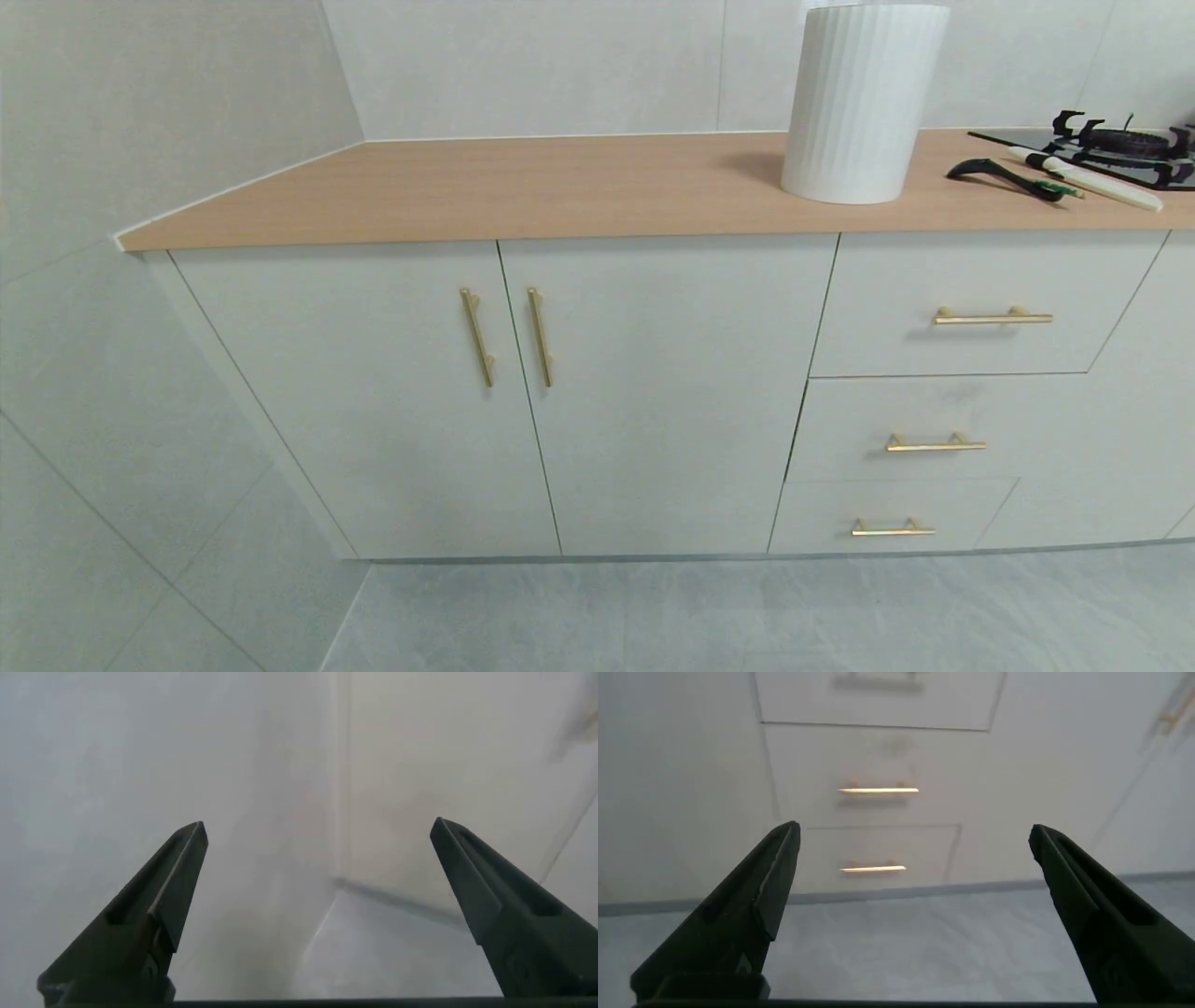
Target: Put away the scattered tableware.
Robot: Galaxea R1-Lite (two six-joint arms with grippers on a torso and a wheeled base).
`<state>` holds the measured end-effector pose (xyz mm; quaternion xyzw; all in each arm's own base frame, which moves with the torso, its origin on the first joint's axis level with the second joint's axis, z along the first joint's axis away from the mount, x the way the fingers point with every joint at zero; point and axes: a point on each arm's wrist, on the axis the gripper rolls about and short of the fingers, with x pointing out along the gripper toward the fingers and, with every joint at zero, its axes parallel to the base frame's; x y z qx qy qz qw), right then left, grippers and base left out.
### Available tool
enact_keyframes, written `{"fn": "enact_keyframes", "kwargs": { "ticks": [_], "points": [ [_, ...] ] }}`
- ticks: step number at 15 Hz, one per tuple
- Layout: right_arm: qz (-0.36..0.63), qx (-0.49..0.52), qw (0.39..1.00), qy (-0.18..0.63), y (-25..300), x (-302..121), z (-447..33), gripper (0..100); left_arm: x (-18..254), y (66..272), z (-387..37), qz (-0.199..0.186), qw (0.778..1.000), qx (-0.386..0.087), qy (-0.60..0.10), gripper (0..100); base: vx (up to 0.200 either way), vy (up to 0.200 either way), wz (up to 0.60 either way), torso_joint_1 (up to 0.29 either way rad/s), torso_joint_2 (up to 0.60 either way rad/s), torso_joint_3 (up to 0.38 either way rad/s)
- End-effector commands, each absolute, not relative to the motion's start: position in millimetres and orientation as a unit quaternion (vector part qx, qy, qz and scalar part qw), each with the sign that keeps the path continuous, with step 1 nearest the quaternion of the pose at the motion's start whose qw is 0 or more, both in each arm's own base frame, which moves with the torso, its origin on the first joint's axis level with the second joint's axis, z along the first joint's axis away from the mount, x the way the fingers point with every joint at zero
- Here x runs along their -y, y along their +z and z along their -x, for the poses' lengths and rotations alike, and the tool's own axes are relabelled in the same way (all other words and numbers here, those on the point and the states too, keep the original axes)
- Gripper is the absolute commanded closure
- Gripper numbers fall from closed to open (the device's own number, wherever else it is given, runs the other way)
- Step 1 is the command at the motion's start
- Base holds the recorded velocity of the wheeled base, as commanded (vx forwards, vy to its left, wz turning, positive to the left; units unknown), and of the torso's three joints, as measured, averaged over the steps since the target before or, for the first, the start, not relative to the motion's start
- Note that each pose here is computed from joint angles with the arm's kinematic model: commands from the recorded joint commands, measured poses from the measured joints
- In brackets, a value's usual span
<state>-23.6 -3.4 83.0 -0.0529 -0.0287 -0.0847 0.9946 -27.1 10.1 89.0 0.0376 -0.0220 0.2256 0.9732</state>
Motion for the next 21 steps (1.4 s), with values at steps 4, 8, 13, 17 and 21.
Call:
{"fn": "enact_keyframes", "kwargs": {
  "ticks": [4, 8, 13, 17, 21],
  "points": [
    [0.019, -0.009, 1.000, 0.014, 75.4, -0.6, 22.0, 0, -4.9, 79.9, 23.3, -0.021, 0.994, 0.018, 0.108, 0, 0.000, 0.000, 0.00, 0.000, 0.00, 0.000],
    [0.019, 0.005, 1.000, 0.014, 76.6, -0.7, 22.7, 0, -0.8, 75.9, 22.6, 0.002, 1.000, 0.000, 0.015, 0, 0.000, 0.000, 0.00, 0.000, 0.00, 0.000],
    [0.003, 0.005, 1.000, 0.009, 76.6, -0.4, 22.7, 0, -0.8, 75.5, 22.7, 0.001, 1.000, -0.001, 0.015, 0, 0.000, 0.000, 0.00, 0.000, 0.00, 0.000],
    [0.002, 0.005, 1.000, 0.008, 76.6, -0.4, 22.7, 0, -0.8, 75.5, 22.7, 0.003, 1.000, -0.001, 0.015, 0, 0.000, 0.000, 0.00, 0.000, 0.00, 0.000],
    [0.002, 0.005, 1.000, 0.008, 76.6, -0.4, 22.7, 0, -0.8, 75.5, 22.7, 0.000, 1.000, -0.001, 0.015, 0, 0.000, 0.000, 0.00, 0.000, 0.00, 0.000]
  ]
}}
